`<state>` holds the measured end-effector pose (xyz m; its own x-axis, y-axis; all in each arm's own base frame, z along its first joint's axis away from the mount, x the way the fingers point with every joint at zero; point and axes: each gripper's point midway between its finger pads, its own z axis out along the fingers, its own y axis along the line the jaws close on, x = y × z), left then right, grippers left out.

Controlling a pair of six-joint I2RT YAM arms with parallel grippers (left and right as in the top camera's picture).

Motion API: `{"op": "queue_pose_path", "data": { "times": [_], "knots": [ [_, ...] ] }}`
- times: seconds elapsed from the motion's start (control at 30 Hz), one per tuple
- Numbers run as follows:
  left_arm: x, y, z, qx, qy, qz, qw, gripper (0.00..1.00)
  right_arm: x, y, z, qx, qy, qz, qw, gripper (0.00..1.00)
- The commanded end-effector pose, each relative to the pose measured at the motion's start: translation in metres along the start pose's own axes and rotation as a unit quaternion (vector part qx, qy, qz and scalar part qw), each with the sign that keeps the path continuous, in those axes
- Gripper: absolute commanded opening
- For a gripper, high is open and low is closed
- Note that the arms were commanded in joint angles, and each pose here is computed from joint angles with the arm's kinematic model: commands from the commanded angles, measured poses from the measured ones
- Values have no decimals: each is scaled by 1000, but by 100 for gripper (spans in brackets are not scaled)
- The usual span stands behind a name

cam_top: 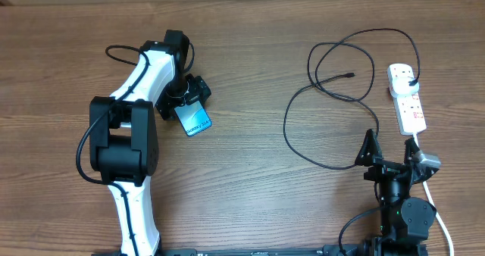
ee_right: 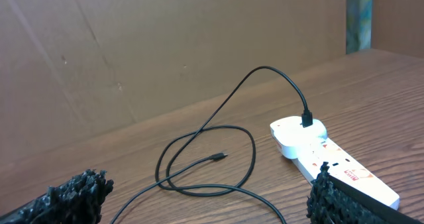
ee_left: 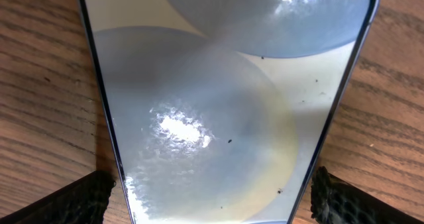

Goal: Plug charger to phone and switch on socket
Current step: 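Lift the phone with the left gripper and tilt it upright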

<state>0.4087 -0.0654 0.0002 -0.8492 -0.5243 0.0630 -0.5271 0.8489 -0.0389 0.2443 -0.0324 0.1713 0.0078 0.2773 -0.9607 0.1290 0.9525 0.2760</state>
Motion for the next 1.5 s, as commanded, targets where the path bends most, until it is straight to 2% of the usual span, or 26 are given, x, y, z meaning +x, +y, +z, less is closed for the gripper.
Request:
{"op": "queue_pose_path", "data": {
  "times": [0.0,0.3,0.63,0.9,1.03,1.1,1.47],
  "knots": [
    [6,9,22,-15,20,8,1000,100,2,0,0,-2,-2,1,1000,100],
    [3,8,22,-15,12,6,1000,100,2,0,0,-2,-1,1,1000,100],
    [3,16,32,-52,-16,20,998,100,2,0,0,-2,-2,1,1000,100],
    [28,5,44,-29,22,31,999,100,2,0,0,-2,-2,1,1000,100],
    [30,1,44,-19,28,29,999,100,2,0,0,-2,-2,1,1000,100],
    [30,1,44,-19,29,22,999,96,2,0,0,-2,-2,1,1000,100],
    [39,-9,43,11,54,14,998,95,2,0,0,-2,-2,1,1000,100]
  ]
}}
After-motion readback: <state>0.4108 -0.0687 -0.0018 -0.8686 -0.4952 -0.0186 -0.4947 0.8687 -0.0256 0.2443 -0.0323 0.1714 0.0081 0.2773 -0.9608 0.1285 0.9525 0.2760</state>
